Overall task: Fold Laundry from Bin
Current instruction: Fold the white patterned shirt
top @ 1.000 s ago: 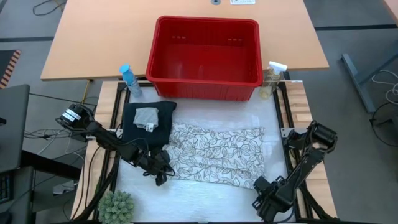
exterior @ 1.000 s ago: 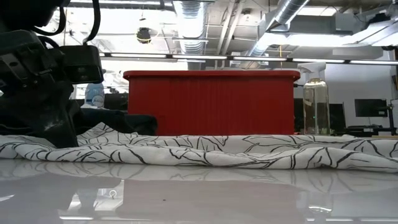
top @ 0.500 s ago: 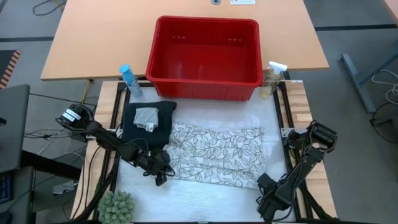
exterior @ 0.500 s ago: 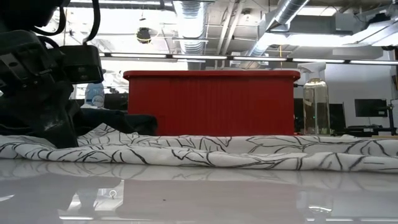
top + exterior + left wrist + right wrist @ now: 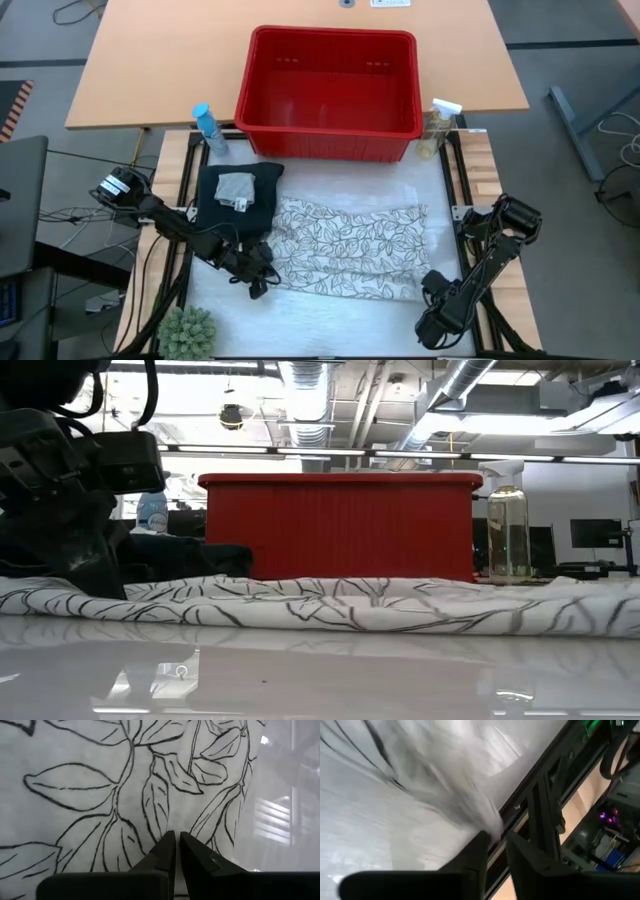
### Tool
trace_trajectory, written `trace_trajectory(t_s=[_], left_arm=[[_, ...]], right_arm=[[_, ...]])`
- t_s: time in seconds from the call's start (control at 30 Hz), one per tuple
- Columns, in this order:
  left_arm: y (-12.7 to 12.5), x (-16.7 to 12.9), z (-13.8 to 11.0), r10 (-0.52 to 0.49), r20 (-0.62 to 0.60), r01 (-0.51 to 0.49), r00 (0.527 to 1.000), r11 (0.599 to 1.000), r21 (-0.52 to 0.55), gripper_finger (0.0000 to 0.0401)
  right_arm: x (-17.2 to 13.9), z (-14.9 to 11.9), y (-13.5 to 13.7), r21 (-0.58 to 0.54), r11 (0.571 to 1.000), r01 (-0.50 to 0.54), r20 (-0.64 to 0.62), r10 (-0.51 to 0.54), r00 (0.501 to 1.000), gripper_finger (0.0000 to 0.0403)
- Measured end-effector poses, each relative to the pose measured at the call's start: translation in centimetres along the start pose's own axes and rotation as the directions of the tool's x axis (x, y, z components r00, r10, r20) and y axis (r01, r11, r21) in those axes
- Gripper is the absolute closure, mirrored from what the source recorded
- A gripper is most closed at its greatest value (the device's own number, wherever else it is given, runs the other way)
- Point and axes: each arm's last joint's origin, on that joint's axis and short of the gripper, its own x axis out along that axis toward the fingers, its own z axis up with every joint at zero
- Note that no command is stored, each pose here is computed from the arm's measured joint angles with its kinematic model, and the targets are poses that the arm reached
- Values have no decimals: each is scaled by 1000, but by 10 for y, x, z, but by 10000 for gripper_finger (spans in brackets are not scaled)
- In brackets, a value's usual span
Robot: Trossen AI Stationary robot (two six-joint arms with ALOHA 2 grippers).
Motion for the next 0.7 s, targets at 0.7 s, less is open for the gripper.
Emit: trace_trajectory(t_s=[0.7], left_arm=[[-12,-4,-15,-47,-51,47,998,999,-5,383]], right_arm=[[-16,11,2,50,964,-261,345,229,910,226]])
